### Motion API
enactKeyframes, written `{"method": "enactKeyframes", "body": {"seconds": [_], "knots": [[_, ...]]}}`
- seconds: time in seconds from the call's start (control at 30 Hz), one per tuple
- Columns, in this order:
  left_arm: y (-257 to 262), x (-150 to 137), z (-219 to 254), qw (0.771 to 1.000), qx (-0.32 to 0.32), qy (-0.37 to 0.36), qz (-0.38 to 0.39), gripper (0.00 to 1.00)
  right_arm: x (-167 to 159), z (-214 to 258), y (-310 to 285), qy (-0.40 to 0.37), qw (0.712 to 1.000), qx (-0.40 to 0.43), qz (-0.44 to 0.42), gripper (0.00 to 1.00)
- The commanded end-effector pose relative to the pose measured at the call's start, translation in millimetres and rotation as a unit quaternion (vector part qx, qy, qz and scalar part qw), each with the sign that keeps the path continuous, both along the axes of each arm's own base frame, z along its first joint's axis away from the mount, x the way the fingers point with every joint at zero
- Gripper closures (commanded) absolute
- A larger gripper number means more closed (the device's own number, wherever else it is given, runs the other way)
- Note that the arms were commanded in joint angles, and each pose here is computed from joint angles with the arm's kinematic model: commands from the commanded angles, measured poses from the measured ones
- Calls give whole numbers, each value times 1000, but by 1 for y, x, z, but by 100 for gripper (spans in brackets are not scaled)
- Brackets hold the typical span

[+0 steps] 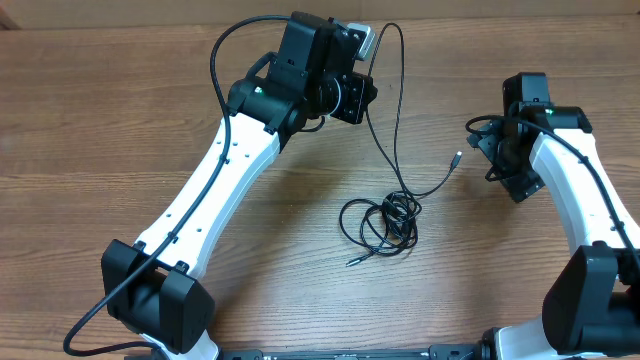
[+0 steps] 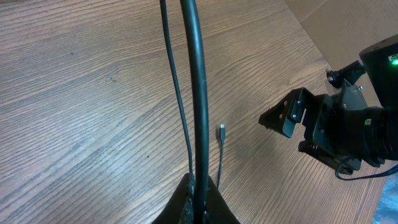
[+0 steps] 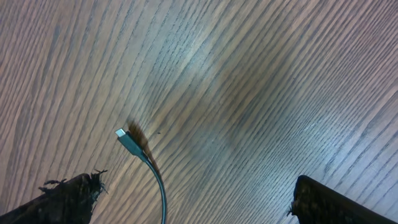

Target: Untangle cables

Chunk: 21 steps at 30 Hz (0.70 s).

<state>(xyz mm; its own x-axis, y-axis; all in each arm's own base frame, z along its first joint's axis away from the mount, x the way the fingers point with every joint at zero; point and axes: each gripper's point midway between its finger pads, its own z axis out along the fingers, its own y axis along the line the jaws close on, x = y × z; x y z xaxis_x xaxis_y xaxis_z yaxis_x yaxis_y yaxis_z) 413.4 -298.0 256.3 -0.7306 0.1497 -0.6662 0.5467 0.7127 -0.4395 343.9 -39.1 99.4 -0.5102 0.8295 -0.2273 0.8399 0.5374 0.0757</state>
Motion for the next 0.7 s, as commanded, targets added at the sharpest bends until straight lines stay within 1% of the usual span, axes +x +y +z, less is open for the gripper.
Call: {"method": "enactKeyframes", "body": {"seconds": [0.0, 0.3, 0.4, 0.47, 0.53, 0.6, 0.67], "knots": [[1, 1, -2, 1000, 2, -2, -6, 96, 0, -1, -3, 3, 1000, -9, 2, 0], [-2, -2, 0, 1000, -7, 2, -17, 96, 0, -1, -3, 2, 1000, -9, 2, 0], [-8, -9, 3, 999, -22, 9, -37, 96, 0, -1, -3, 2, 1000, -9, 2, 0], [-22, -23, 15, 993, -57, -1, -100, 96, 0, -1, -3, 2, 1000, -9, 2, 0], [-37, -40, 38, 978, -107, -23, -176, 96, 0, -1, -3, 2, 1000, -9, 2, 0], [-44, -50, 64, 964, -147, -42, -217, 96, 0, -1, -2, 1, 1000, -7, -2, 0], [-46, -53, 87, 958, -165, -58, -226, 95, 10, 0, 1, -21, 1000, 6, -6, 0]]}}
